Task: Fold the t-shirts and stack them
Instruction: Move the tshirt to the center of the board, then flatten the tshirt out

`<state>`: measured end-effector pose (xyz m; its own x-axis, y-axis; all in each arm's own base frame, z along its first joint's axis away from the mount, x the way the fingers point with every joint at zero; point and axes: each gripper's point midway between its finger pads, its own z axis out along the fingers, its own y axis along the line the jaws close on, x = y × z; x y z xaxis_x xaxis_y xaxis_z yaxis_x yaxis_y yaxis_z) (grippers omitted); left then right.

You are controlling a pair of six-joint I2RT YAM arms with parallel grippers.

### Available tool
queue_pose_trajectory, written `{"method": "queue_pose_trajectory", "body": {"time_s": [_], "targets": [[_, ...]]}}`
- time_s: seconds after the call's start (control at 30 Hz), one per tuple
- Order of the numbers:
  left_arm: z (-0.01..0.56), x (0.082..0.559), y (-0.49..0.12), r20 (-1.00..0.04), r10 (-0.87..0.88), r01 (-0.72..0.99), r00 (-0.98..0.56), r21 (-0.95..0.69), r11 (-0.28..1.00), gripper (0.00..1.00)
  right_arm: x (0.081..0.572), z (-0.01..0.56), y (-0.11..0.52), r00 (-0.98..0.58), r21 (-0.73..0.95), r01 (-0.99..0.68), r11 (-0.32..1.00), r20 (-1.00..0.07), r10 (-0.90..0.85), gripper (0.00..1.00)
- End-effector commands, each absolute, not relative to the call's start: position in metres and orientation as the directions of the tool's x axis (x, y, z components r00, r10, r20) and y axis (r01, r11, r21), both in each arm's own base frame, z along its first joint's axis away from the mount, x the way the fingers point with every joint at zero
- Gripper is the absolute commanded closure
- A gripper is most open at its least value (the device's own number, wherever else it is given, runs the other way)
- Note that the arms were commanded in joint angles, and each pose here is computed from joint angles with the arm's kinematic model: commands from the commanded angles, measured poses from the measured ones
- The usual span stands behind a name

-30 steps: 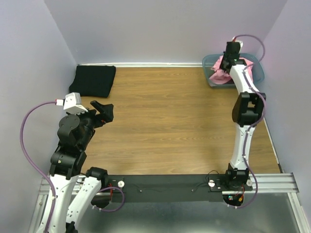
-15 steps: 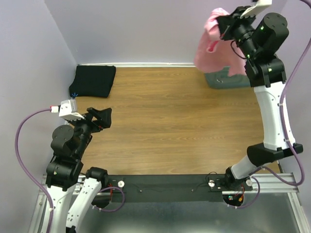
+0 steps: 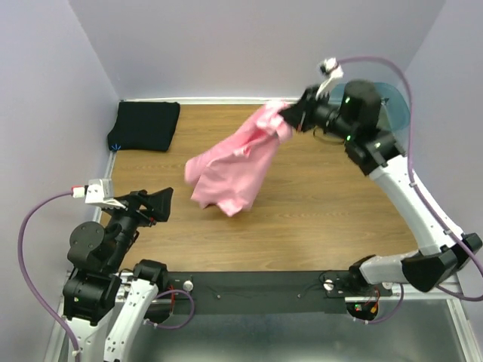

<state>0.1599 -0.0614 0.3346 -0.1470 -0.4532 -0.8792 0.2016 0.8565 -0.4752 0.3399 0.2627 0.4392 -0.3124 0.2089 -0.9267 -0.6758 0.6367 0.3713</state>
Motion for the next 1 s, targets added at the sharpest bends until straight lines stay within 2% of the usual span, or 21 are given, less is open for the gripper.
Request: {"method": "queue_pose_trajectory", "body": {"time_s": [0.0, 0.03, 0.07, 0.1, 0.13, 0.17, 0.27, 0.3, 0.37, 0.4, 0.47, 0.67, 0.77, 0.9, 0.97], "targets": [[0.303, 0.146, -0.075, -0.843, -0.463, 0.216, -0.273, -0.523, 0.824, 0.04, 0.336, 0.314, 0.21, -0.452, 0.437, -0.362, 0.823, -0.855, 0.255, 0.94], [0.294, 0.146, -0.076, -0.834, -0.466, 0.206, -0.294, -0.532, 0.821, 0.04, 0.332, 0.294, 0.196, -0.462, 0.439, -0.287, 0.851, -0.842, 0.279, 0.94], [0.29, 0.145, -0.078, -0.819, -0.483, 0.201, -0.309, -0.553, 0.809, 0.04, 0.328, 0.291, 0.167, -0.399, 0.419, -0.18, 0.89, -0.858, 0.323, 0.94], [0.281, 0.145, -0.08, -0.808, -0.484, 0.192, -0.335, -0.562, 0.805, 0.04, 0.318, 0.242, 0.151, -0.452, 0.394, -0.094, 0.914, -0.835, 0.313, 0.94], [0.278, 0.146, -0.081, -0.798, -0.491, 0.186, -0.349, -0.573, 0.798, 0.04, 0.312, 0.233, 0.14, -0.441, 0.392, -0.044, 0.919, -0.833, 0.334, 0.93], [0.274, 0.148, -0.083, -0.786, -0.498, 0.178, -0.366, -0.584, 0.792, 0.04, 0.304, 0.227, 0.118, -0.405, 0.379, 0.043, 0.925, -0.839, 0.363, 0.85], [0.258, 0.157, -0.09, -0.761, -0.495, 0.158, -0.42, -0.598, 0.786, 0.04, 0.288, 0.195, 0.091, -0.395, 0.351, 0.158, 0.923, -0.834, 0.385, 0.7], [0.253, 0.165, -0.092, -0.748, -0.5, 0.142, -0.437, -0.606, 0.783, 0.04, 0.284, 0.194, 0.079, -0.37, 0.336, 0.201, 0.92, -0.844, 0.388, 0.53], [0.237, 0.175, -0.098, -0.719, -0.502, 0.113, -0.481, -0.618, 0.778, 0.04, 0.278, 0.18, 0.071, -0.383, 0.316, 0.247, 0.916, -0.837, 0.392, 0.29], [0.233, 0.186, -0.101, -0.704, -0.504, 0.097, -0.5, -0.624, 0.775, 0.04, 0.273, 0.174, 0.068, -0.406, 0.299, 0.263, 0.917, -0.828, 0.387, 0.14], [0.215, 0.199, -0.108, -0.653, -0.51, 0.051, -0.56, -0.641, 0.766, 0.04, 0.268, 0.17, 0.072, -0.453, 0.285, 0.244, 0.927, -0.812, 0.369, 0.07], [0.19, 0.241, -0.12, -0.572, -0.523, -0.063, -0.632, -0.635, 0.77, 0.04, 0.257, 0.174, 0.081, -0.537, 0.244, 0.156, 0.957, -0.792, 0.29, 0.06], [0.192, 0.255, -0.139, -0.567, -0.505, -0.075, -0.65, -0.614, 0.786, 0.04, 0.254, 0.173, 0.08, -0.552, 0.22, 0.137, 0.966, -0.793, 0.259, 0.05], [0.168, 0.278, -0.173, -0.526, -0.461, -0.159, -0.714, -0.52, 0.839, 0.04, 0.247, 0.173, 0.091, -0.571, 0.258, 0.077, 0.963, -0.78, 0.255, 0.05], [0.175, 0.295, -0.178, -0.562, -0.454, -0.188, -0.692, -0.466, 0.864, 0.04, 0.244, 0.171, 0.095, -0.587, 0.266, 0.051, 0.963, -0.772, 0.244, 0.05]]}}
